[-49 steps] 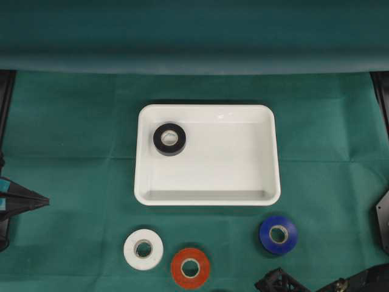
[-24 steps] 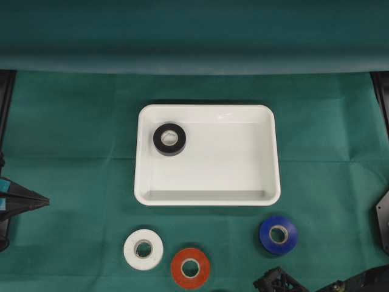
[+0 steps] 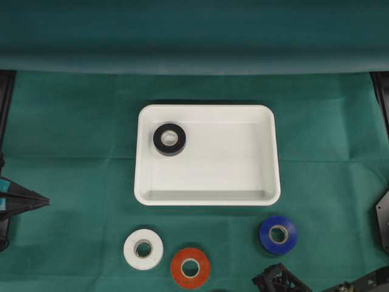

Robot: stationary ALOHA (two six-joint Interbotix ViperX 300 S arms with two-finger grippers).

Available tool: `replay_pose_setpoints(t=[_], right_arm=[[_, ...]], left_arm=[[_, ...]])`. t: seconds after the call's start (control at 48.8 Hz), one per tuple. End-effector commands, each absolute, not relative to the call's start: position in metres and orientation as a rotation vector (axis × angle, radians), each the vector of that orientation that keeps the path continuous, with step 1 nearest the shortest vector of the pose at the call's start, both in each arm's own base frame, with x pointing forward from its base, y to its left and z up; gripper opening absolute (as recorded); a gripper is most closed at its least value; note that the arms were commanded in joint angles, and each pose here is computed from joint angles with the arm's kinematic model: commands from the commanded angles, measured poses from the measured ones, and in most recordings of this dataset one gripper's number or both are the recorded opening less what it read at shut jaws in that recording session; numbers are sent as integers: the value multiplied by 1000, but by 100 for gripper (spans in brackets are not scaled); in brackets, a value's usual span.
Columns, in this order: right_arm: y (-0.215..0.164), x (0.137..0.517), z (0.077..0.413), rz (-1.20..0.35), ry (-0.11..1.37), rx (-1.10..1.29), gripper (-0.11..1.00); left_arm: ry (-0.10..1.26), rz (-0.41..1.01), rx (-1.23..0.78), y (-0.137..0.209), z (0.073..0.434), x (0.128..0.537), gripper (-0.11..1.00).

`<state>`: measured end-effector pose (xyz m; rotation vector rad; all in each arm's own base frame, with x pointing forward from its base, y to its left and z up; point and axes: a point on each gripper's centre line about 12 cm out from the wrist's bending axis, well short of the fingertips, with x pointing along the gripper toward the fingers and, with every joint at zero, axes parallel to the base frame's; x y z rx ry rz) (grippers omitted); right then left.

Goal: Put the tape into the white case with the right arm.
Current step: 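Lift the yellow roll and place it in the tray's right side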

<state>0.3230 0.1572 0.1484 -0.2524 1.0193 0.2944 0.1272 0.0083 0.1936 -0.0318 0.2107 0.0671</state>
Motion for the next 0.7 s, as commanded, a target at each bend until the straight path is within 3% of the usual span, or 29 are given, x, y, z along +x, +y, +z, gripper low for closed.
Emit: replay_pose_setpoints(t=[0.0,0.328,0.676], right_arm=[[161,328,165,301,971,-235,1],[120,341,169,192,978,-187,1],[32,356,185,-33,960,-70,1]], left_arm=[[201,70,-33,9,197,128,0],[201,70,-33,9,197,128,0],[203,71,-35,9,197,128,0]])
